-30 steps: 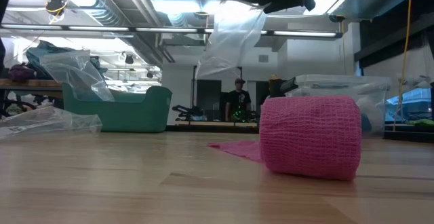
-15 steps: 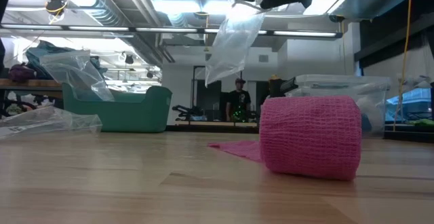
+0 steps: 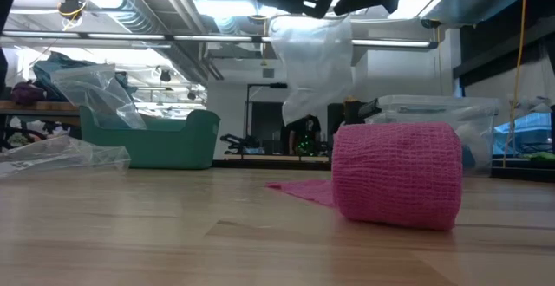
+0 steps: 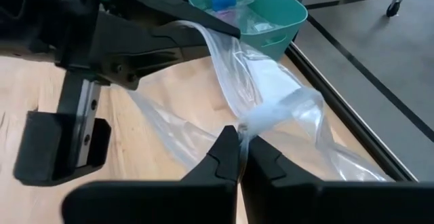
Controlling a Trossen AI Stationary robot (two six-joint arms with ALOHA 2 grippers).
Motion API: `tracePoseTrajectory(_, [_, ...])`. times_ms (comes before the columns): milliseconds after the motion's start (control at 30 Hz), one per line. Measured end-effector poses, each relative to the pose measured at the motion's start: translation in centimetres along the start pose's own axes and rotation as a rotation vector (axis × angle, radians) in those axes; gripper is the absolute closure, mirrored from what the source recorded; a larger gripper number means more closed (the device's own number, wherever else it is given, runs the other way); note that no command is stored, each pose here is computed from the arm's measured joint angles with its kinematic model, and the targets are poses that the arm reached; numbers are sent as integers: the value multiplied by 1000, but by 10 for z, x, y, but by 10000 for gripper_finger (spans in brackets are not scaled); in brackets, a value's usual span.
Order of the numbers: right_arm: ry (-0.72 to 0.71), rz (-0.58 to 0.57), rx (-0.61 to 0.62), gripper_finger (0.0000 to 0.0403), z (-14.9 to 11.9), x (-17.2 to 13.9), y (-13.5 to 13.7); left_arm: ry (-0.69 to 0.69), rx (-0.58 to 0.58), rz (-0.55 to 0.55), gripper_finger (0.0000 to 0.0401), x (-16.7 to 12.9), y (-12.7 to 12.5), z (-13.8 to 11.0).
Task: Roll bandage
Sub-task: Open the transparent zip bag
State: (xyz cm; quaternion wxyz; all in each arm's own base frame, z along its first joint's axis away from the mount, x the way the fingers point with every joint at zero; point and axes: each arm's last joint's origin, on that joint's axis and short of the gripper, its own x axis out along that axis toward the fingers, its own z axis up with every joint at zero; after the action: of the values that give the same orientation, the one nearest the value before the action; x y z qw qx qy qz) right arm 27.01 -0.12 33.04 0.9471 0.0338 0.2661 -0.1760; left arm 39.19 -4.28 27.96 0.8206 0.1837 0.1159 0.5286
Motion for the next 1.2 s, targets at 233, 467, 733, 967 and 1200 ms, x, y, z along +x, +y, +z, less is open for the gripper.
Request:
tracePoseTrajectory(233, [-1, -28, -9, 399, 0, 0, -1, -37, -49, -65, 361, -2, 3, 6])
tracePoseTrajectory(467, [23, -92, -29, 401, -3, -2, -4, -69, -85, -98, 272, -19, 18, 23])
tracePoseTrajectory(733, [-20, -78, -48, 401, 2, -22, -11, -133, -35, -168, 212, -52, 38, 44])
tracePoseTrajectory(967, [-69, -66, -74, 402, 7, -26, -12, -146, -110, -206, 195, -55, 40, 46])
tracePoseTrajectory(1200, [-30, -108, -96, 402, 3, -15, -11, -231, -351, -458, 176, -47, 36, 50])
